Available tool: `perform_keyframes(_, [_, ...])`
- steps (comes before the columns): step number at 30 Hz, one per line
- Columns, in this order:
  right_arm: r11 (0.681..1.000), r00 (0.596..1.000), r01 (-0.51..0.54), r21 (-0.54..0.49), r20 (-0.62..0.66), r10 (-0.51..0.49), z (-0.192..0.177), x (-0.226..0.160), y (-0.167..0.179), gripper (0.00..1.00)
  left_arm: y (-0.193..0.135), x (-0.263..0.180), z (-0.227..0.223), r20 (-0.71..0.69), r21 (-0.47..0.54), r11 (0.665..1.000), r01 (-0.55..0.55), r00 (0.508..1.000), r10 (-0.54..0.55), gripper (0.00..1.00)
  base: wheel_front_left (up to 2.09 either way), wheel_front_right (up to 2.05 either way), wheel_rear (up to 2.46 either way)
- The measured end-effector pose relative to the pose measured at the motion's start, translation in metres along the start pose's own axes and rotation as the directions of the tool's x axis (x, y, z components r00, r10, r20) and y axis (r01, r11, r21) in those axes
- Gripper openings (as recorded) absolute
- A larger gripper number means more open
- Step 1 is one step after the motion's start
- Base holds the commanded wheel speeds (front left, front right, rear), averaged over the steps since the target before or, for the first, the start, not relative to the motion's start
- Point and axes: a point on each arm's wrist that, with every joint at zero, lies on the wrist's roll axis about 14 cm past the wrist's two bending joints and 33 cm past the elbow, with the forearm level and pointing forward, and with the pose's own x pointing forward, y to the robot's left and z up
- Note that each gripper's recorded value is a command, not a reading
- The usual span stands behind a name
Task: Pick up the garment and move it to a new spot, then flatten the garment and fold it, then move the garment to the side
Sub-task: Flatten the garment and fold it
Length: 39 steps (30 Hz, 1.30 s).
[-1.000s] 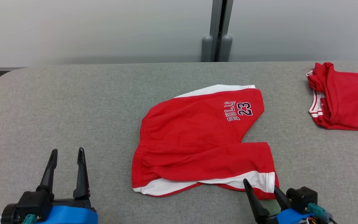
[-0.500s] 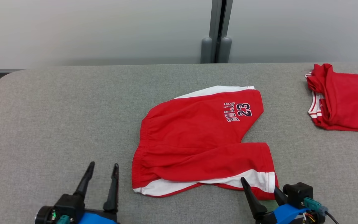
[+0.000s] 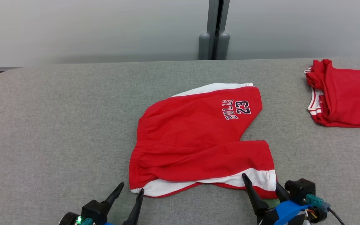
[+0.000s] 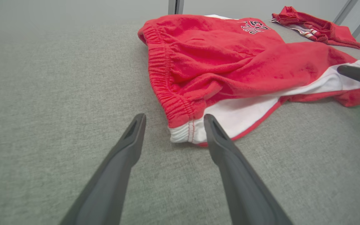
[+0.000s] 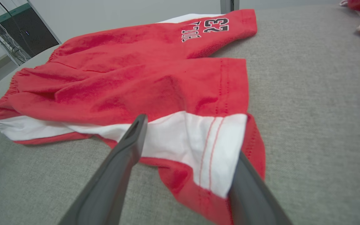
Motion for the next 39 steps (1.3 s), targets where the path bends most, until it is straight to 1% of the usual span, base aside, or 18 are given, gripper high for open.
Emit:
perform_keyframes(4, [1.000, 1.000, 0.002, 0.003, -0.002, -0.002, -0.001, 0.000, -0.001, 1.00, -0.006, 0.004, -0.006, -0.032, 0.010, 0.999, 0.044, 0.999, -0.043, 1.00, 0.00, 0.00, 0.00])
perform_keyframes(8, [1.000, 1.000, -0.002, 0.004, 0.002, 0.002, 0.001, 0.003, -0.001, 1.00, -0.011, 0.010, -0.005, -0.038, 0.013, 0.997, 0.071, 0.997, -0.071, 1.00, 0.00, 0.00, 0.00])
perform_keyframes(15, [1.000, 1.000, -0.011, 0.009, -0.001, 0.011, 0.002, 0.008, 0.000, 1.00, -0.018, 0.016, -0.014, -0.085, 0.022, 0.993, 0.113, 0.990, -0.111, 1.00, 0.00, 0.00, 0.00])
perform_keyframes(16, [1.000, 1.000, -0.011, 0.008, 0.001, 0.011, 0.003, 0.009, 0.000, 1.00, -0.019, 0.017, -0.013, -0.087, 0.025, 0.993, 0.119, 0.989, -0.117, 0.84, 0.00, 0.00, 0.00])
perform_keyframes(17, [1.000, 1.000, -0.010, 0.008, 0.000, 0.010, 0.003, 0.009, -0.001, 1.00, -0.019, 0.018, -0.013, -0.088, 0.023, 0.992, 0.122, 0.989, -0.120, 0.49, 0.00, 0.00, 0.00])
perform_keyframes(18, [1.000, 1.000, -0.008, 0.012, -0.002, 0.008, 0.002, 0.009, -0.001, 0.34, -0.019, 0.019, -0.013, -0.089, 0.022, 0.992, 0.124, 0.989, -0.121, 0.00, 0.00, 0.00, 0.00])
perform_keyframes(19, [1.000, 1.000, -0.007, 0.016, -0.002, 0.007, 0.002, 0.009, -0.002, 0.00, -0.020, 0.020, -0.013, -0.091, 0.023, 0.991, 0.130, 0.988, -0.127, 0.00, 0.00, 0.00, 0.00])
perform_keyframes(23, [1.000, 1.000, -0.009, 0.024, -0.005, 0.009, 0.001, 0.009, -0.001, 0.00, -0.025, 0.021, -0.015, -0.102, 0.015, 0.989, 0.147, 0.984, -0.145, 0.00, 0.00, 0.00, 0.00])
perform_keyframes(25, [1.000, 1.000, -0.013, 0.025, 0.017, 0.013, 0.008, 0.010, 0.000, 0.00, -0.031, 0.023, -0.008, -0.079, 0.013, 0.986, 0.165, 0.983, -0.164, 0.00, 0.00, 0.00, 0.00])
perform_keyframes(30, [1.000, 0.996, -0.025, -0.002, 0.090, 0.025, 0.033, 0.010, 0.000, 0.00, -0.047, 0.026, 0.027, 0.030, -0.023, 0.975, 0.220, 0.975, -0.219, 0.00, 0.00, 0.00, 0.00])
perform_keyframes(35, [0.999, 0.987, -0.037, -0.040, 0.158, 0.043, 0.057, 0.009, -0.001, 0.00, -0.051, 0.023, 0.063, 0.123, -0.023, 0.963, 0.269, 0.957, -0.264, 0.00, 0.00, 0.00, 0.00])
perform_keyframes(39, [0.997, 0.976, -0.037, -0.062, 0.212, 0.050, 0.077, 0.010, -0.003, 0.00, -0.046, 0.026, 0.098, 0.213, -0.013, 0.959, 0.282, 0.938, -0.273, 0.00, 0.00, 0.00, 0.00])
